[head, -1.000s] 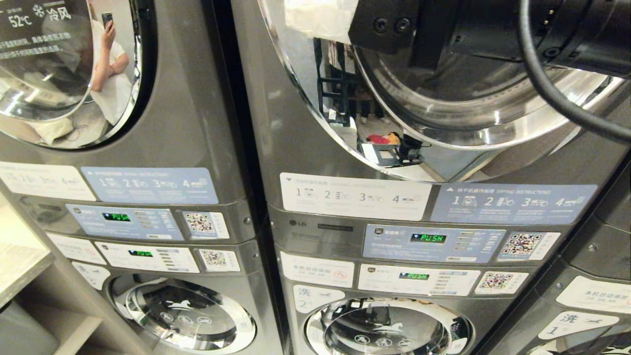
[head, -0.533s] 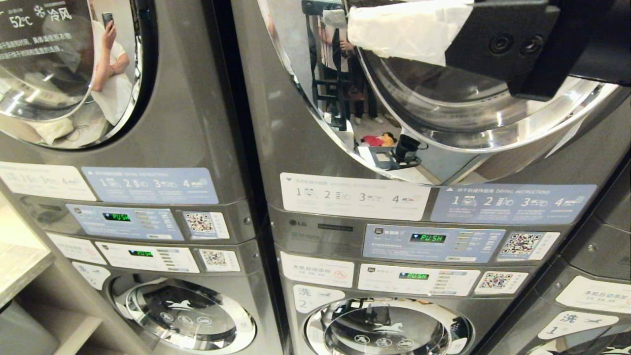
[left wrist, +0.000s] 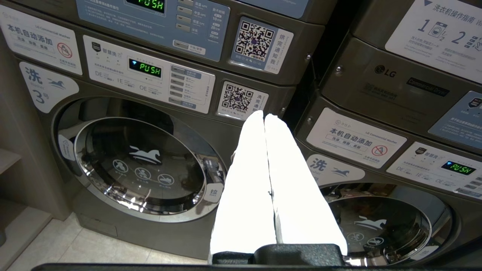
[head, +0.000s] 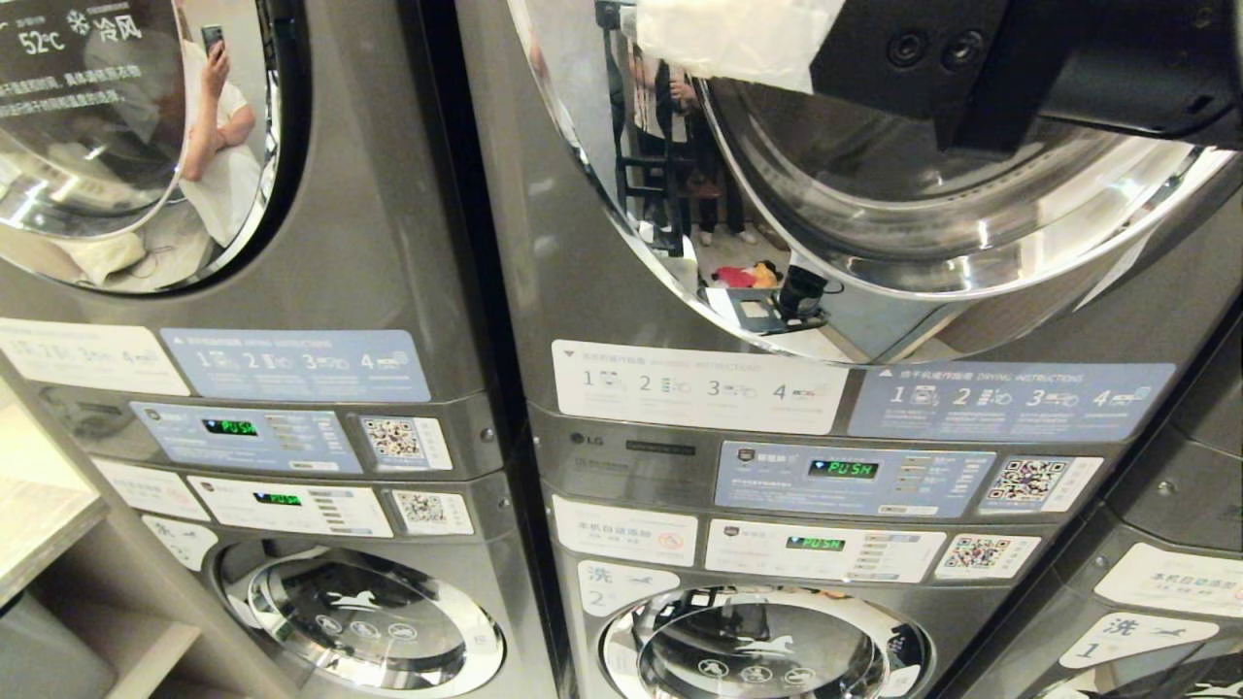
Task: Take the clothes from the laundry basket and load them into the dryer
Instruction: Open the dryer
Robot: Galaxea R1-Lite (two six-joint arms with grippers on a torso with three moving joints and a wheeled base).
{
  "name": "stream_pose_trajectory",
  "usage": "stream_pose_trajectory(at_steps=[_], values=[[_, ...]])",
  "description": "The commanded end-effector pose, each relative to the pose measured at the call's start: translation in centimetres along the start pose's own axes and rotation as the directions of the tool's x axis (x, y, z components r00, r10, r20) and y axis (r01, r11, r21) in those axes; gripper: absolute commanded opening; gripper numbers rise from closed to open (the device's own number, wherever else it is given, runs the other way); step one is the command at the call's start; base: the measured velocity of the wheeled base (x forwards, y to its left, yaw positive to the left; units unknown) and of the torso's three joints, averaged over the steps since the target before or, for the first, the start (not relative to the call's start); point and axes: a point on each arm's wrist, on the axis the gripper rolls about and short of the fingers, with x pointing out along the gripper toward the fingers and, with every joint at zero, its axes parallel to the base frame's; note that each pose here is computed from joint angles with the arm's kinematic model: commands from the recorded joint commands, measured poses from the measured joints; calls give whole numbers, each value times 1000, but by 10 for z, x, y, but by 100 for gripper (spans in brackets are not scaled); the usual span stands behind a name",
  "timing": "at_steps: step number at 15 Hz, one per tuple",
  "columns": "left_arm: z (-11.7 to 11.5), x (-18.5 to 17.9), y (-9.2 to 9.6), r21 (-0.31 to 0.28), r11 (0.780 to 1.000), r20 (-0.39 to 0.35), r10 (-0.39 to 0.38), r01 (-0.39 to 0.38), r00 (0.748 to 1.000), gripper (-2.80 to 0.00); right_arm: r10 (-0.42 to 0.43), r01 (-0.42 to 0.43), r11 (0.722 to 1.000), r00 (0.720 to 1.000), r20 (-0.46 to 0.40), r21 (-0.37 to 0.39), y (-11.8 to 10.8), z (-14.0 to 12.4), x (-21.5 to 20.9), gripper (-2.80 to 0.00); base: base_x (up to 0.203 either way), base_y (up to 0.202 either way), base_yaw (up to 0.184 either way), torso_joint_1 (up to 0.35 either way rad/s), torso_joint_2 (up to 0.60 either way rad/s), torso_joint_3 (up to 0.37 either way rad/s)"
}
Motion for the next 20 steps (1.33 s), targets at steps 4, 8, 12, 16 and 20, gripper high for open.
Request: stream_pose_trajectory(at_steps=[4,8,12,16,20], values=[[-8,2,2,1,1000,-29,8,-8,1000,-280,26,-26,1000,1000,-14,10,1,-8,13,0,0,0,0,0,0,0],[-8,2,2,1,1000,-29,8,-8,1000,-280,40,-40,999,999,-16,13,3,-10,16,0,0,0,0,0,0,0],[-8,2,2,1,1000,-29,8,-8,1000,-280,46,-46,999,999,-19,16,4,-12,18,0,0,0,0,0,0,0],[-8,2,2,1,1000,-29,7,-7,1000,-280,36,-36,999,999,-6,8,2,-8,18,0,0,0,0,0,0,0],[-8,2,2,1,1000,-29,8,-8,1000,-280,32,-32,999,999,3,5,2,-5,18,0,0,0,0,0,0,0]])
